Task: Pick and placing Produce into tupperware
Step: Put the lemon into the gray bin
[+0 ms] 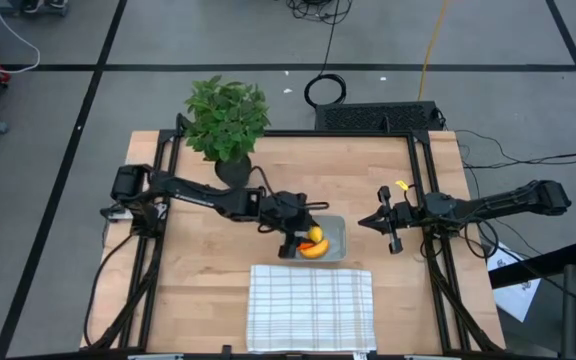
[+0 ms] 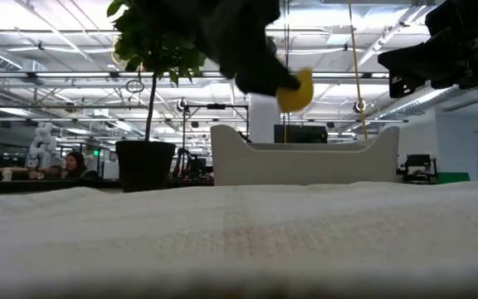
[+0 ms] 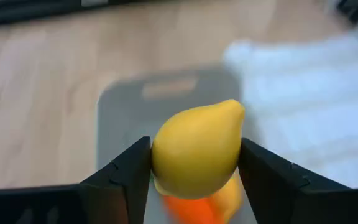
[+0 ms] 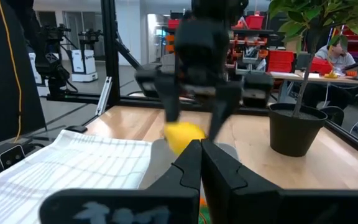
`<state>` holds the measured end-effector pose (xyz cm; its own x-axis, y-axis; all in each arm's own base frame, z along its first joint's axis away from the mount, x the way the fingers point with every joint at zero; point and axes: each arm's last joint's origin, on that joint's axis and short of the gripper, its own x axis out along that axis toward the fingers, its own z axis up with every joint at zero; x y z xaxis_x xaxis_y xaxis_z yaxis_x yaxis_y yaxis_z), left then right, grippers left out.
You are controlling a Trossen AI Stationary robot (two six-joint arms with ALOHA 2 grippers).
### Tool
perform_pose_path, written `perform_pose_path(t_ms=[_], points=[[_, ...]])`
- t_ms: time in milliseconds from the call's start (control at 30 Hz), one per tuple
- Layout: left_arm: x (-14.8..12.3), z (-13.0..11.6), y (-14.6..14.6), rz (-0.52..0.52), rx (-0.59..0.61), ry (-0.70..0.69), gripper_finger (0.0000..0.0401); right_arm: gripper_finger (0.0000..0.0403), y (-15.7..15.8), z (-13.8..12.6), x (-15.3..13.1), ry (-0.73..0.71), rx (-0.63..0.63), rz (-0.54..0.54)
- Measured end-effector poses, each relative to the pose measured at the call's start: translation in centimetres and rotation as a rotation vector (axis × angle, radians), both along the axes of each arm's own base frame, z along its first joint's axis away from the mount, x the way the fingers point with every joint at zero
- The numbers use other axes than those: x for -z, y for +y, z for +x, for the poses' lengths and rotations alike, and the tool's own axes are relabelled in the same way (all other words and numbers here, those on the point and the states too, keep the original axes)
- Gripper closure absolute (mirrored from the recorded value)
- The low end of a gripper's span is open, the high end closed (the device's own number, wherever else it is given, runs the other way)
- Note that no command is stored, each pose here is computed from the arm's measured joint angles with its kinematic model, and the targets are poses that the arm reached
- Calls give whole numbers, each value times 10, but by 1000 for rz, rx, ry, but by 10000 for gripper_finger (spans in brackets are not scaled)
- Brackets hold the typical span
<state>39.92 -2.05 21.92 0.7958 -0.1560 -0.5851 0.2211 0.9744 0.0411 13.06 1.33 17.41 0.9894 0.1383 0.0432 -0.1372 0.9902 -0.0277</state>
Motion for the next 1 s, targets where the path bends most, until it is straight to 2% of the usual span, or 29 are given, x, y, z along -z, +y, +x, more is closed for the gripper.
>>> perform_pose_path(t_ms=[100, 200, 333, 433, 800, 867, 1000], points=[[8, 0, 2, 99, 21, 32, 197, 403, 0, 0, 0, 1, 0, -2], [15, -4, 1, 211, 110, 83, 200, 403, 0, 0, 0, 1, 0, -4], [16, -5, 1, 339, 226, 82, 200, 403, 0, 0, 0, -1, 0, -5], [18, -7, 1, 397, 283, 99, 196, 403, 0, 0, 0, -6, 0, -5], [21, -7, 2, 331, 228, 127, 193, 403, 0, 0, 0, -5, 0, -5], [16, -6, 0, 309, 210, 144, 193, 403, 0, 0, 0, -5, 0, -6], [4, -5, -7, 340, 184, 192, 192, 403, 0, 0, 0, -6, 1, -13]])
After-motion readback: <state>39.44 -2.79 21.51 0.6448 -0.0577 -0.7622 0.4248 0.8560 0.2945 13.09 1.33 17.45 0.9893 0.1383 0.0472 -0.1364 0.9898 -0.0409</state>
